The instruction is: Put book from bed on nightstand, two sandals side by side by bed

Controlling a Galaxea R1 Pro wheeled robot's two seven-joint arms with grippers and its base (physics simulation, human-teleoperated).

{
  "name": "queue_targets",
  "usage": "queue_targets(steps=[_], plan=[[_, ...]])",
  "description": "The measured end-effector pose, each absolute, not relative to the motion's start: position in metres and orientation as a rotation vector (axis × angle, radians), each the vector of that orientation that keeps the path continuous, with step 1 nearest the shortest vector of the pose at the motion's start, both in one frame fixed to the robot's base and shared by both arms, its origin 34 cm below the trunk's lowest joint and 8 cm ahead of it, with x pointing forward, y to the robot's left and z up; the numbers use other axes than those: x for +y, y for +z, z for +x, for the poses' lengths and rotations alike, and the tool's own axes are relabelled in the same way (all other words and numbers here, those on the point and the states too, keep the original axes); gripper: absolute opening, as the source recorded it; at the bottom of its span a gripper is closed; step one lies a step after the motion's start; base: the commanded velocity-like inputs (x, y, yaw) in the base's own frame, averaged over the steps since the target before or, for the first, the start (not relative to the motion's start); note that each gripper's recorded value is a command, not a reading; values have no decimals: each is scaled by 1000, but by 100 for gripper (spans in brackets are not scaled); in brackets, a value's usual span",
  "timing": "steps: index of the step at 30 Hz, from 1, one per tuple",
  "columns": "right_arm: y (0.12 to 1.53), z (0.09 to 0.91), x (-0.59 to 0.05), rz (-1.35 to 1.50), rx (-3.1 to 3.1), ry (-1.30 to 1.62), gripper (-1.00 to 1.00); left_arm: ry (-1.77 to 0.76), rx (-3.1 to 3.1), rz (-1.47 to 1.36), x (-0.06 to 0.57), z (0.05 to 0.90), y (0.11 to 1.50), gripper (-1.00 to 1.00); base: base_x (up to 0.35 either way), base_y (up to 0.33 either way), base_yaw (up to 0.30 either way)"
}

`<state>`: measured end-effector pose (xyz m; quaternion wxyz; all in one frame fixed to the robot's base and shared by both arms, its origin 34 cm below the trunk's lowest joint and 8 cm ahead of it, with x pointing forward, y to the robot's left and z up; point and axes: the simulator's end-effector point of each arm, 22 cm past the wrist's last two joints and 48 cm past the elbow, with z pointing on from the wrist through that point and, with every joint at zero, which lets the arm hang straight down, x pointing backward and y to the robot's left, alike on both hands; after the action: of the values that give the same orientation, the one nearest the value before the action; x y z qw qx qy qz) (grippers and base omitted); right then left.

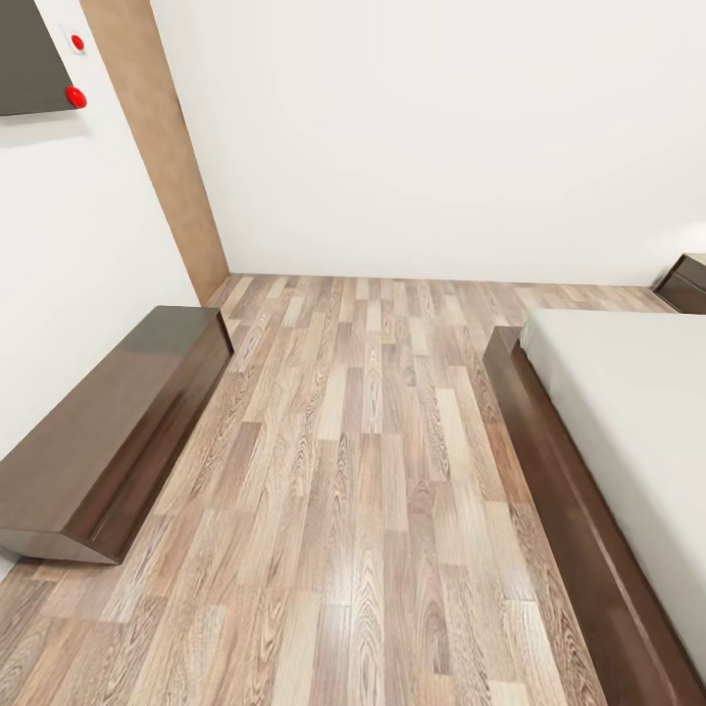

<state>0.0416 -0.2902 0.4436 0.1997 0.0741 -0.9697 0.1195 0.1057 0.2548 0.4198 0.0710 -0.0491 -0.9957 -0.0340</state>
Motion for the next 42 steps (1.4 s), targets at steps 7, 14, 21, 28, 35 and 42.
queue_targets(steps=[7,14,21,28,35,42], plan=[[444,42,-290,207,-2711,334,100,-101,-2996,-147,254,106,420,100,0,0,0],[444,42,-291,207,-2711,335,100,-101,-2996,-147,254,106,420,100,26,0,0],[444,42,-291,207,-2711,335,100,-101,-2996,-147,254,106,420,100,73,0,0],[444,42,-291,207,-2711,335,100,-101,-2996,-148,254,106,420,100,89,0,0],[444,42,-290,207,-2711,334,100,-100,-2996,-148,254,106,420,100,101,0,0],[444,42,-290,207,-2711,334,100,-100,-2997,-148,254,106,420,100,113,0,0]])
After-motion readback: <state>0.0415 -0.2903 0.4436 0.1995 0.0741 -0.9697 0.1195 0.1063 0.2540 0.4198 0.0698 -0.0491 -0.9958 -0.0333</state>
